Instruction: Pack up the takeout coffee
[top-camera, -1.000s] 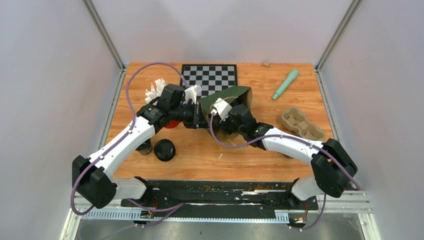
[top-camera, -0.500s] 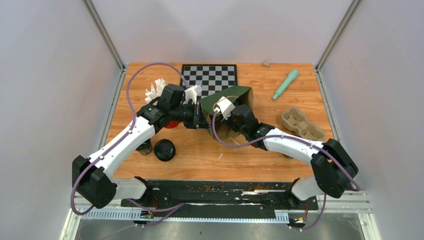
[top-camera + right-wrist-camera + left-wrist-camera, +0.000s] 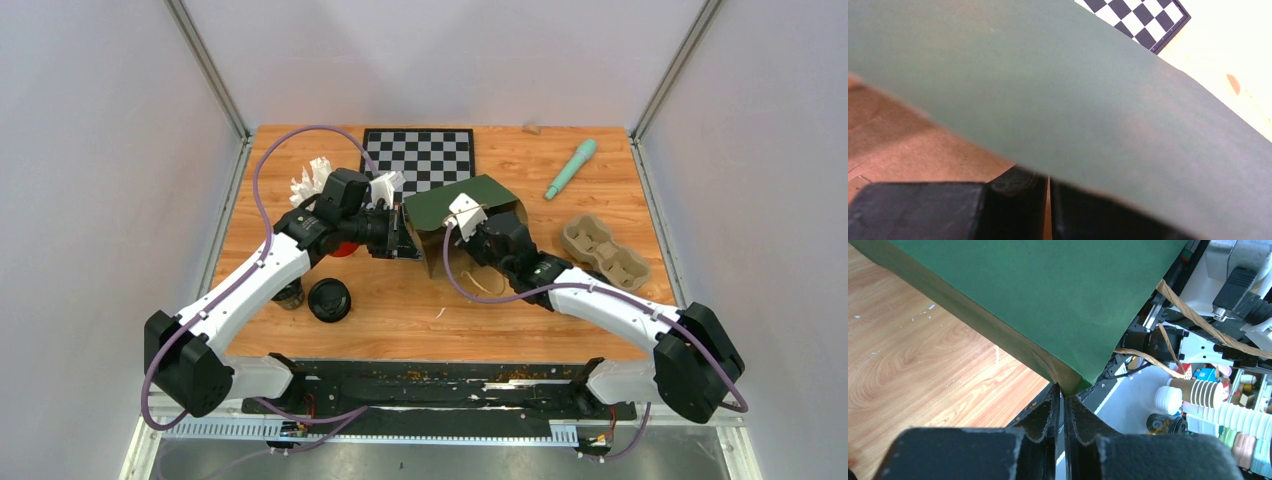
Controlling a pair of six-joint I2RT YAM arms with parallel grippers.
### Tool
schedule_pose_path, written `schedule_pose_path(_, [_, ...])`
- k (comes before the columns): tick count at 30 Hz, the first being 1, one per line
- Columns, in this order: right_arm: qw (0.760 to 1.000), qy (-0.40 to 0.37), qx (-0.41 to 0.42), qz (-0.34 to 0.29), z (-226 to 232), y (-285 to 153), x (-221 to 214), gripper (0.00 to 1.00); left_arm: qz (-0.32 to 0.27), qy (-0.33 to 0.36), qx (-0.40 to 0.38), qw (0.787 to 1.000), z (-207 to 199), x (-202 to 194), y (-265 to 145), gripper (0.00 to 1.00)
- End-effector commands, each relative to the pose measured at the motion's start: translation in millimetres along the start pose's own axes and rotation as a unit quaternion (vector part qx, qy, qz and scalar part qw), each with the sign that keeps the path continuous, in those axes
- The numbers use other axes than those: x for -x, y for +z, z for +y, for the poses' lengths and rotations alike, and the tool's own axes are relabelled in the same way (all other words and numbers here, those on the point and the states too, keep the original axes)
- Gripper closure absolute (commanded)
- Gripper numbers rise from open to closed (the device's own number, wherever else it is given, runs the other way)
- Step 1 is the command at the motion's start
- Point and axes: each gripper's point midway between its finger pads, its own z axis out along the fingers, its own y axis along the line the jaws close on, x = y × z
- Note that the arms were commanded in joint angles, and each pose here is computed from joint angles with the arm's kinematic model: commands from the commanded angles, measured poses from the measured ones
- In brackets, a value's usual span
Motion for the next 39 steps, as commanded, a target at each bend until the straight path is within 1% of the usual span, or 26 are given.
schedule_pose_path(1, [1.000,0.018,0.010,-0.016,2.3,-4.9,4.0,0.89,-0.010,0.016,-0.014,1.000,-9.4,7.9,-2.5,0.87])
schedule_pose_path(2, [1.000,0.017,0.008,-0.018,1.1,-4.4,4.9,0.86,-0.010,0.015,-0.014,1.000,-9.6,7.6,-2.4,0.87])
schedule_pose_path(4, [1.000,0.018,0.003,-0.024,-2.2,-3.6,8.1,0.84,-0.009,0.014,-0.014,1.000,-9.0,6.7,-2.2,0.87])
schedule_pose_path(6, [0.999,0.020,-0.002,-0.030,-4.7,-4.1,12.5,0.88,-0.009,0.012,-0.015,1.000,-9.1,6.5,-2.2,0.87])
schedule_pose_path(7, [0.999,0.021,-0.002,-0.035,-5.5,-5.2,15.3,0.88,-0.010,0.012,-0.016,1.000,-9.6,6.8,-2.4,0.87])
schedule_pose_path(8, [0.999,0.023,-0.001,-0.038,-5.1,-5.7,16.8,0.85,-0.009,0.013,-0.017,1.000,-10.4,6.5,-2.4,0.87])
schedule_pose_path(11, [0.999,0.038,-0.010,-0.031,-6.7,-6.0,13.0,0.60,-0.011,0.012,-0.018,1.000,-11.3,7.3,-3.1,0.87])
schedule_pose_path(15, [0.997,0.062,-0.047,-0.015,-16.3,-5.1,3.8,0.43,-0.009,0.010,-0.021,1.000,-11.3,6.0,-1.9,0.87])
schedule_pose_path(21, [0.994,0.080,-0.076,0.001,-22.0,4.9,-4.3,0.39,-0.010,0.003,-0.026,1.000,-12.4,5.7,-0.7,0.87])
schedule_pose_path(25, [0.993,0.081,-0.081,-0.001,-22.2,12.3,-4.5,0.36,-0.008,0.000,-0.026,1.000,-12.1,5.3,-0.1,0.87])
schedule_pose_path(29, [0.993,0.084,-0.081,0.015,-19.7,18.8,-11.3,0.36,-0.008,0.000,-0.025,1.000,-11.5,5.3,0.6,0.87])
schedule_pose_path(32, [0.993,0.085,-0.085,0.017,-20.0,19.9,-14.6,0.40,-0.009,-0.003,-0.025,1.000,-11.1,6.3,1.8,0.87])
schedule_pose_path(34, [0.993,0.082,-0.086,0.019,-20.3,20.9,-16.0,0.47,-0.011,-0.003,-0.024,1.000,-11.0,7.3,1.8,0.87])
schedule_pose_path(37, [0.993,0.079,-0.089,0.016,-21.5,21.4,-15.8,0.63,-0.013,-0.002,-0.023,1.000,-10.9,8.4,1.7,0.87])
schedule_pose_path(39, [0.993,0.076,-0.085,0.006,-20.7,21.8,-11.7,0.71,-0.013,-0.003,-0.021,1.000,-10.5,8.9,1.7,0.87])
